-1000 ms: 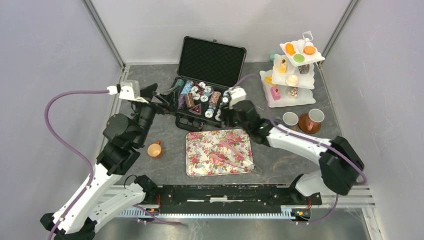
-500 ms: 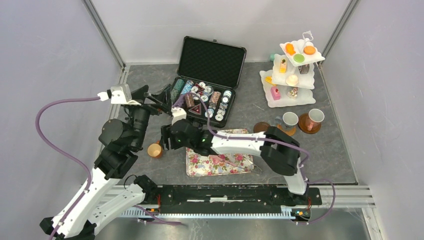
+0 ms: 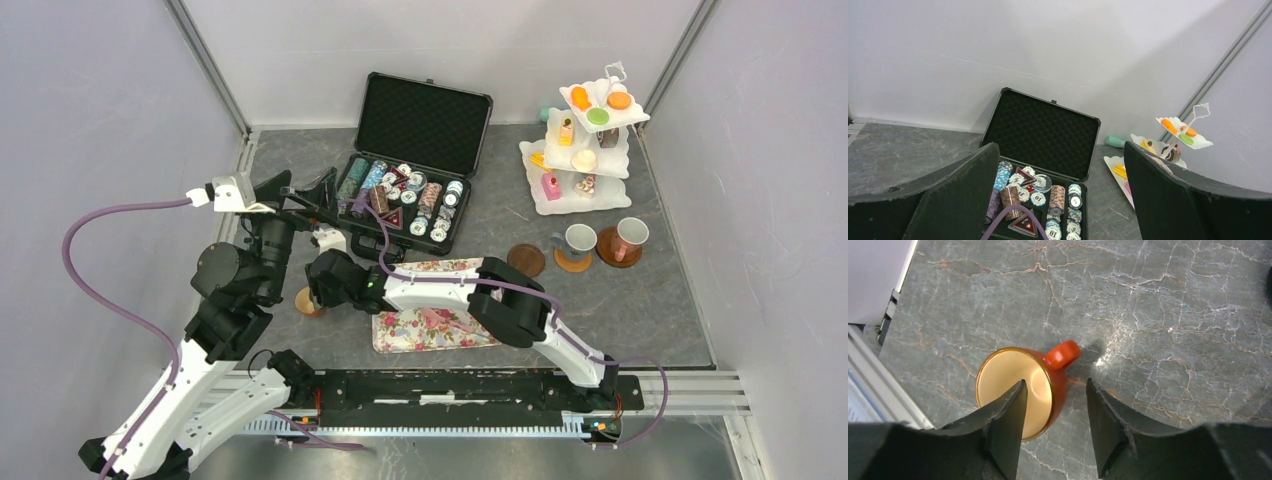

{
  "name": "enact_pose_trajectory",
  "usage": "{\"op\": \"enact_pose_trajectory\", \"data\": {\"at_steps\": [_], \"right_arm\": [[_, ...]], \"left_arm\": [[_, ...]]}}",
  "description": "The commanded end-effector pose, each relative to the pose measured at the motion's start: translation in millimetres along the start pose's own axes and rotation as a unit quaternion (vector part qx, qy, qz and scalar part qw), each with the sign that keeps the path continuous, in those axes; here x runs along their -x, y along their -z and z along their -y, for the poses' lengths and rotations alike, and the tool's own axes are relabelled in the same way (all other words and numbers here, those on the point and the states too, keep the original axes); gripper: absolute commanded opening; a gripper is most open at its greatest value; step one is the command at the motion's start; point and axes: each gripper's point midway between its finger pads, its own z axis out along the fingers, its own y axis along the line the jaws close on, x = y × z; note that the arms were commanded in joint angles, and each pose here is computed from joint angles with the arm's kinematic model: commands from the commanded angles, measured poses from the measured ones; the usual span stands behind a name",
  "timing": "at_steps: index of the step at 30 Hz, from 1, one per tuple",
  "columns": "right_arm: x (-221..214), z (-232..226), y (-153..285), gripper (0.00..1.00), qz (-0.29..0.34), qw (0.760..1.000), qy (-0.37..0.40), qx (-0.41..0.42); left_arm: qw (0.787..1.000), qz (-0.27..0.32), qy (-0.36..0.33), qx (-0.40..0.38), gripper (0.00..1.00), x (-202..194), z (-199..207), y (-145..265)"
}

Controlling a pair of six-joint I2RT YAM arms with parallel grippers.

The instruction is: Serve the afternoon tea

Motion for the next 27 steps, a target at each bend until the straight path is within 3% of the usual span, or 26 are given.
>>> {"op": "enact_pose_trajectory", "data": {"at_steps": [1,4,13,18,21,24,27], "right_arm": [[7,-3,-2,0.49,0.008,1.0,0.017,-0.023],[6,0,0,0.32,0.007,0.999,0.018,-0.03],[32,-4,38,0.12,0.03,0.998,0.061,0.001],[51,-4,81,0.09,0.039,0.988,0.11,0.105],[67,10,113,0.0,0.027,0.977,0.121,0.174],[76,48,148,0.0,0.04,0.976,0.136,0.168],[89,87,185,0.0,0.075,0.97,0.205,0.11]], "left_arm": [[1.0,0.023,-0.002,0.0,1.0,12,0,0],[1.0,0.022,-0.003,-0.001,1.0,11,0,-1],[1.0,0.008,-0.013,-0.007,1.0,4,4,-6],[1.0,0.001,-0.014,0.005,1.0,-6,1,-11],[1.0,-0.015,-0.012,-0.011,1.0,-11,9,-14],[1.0,0.001,-0.013,-0.012,1.0,0,7,-8],[1.0,0.008,-0.022,0.006,1.0,1,-1,-8]]}}
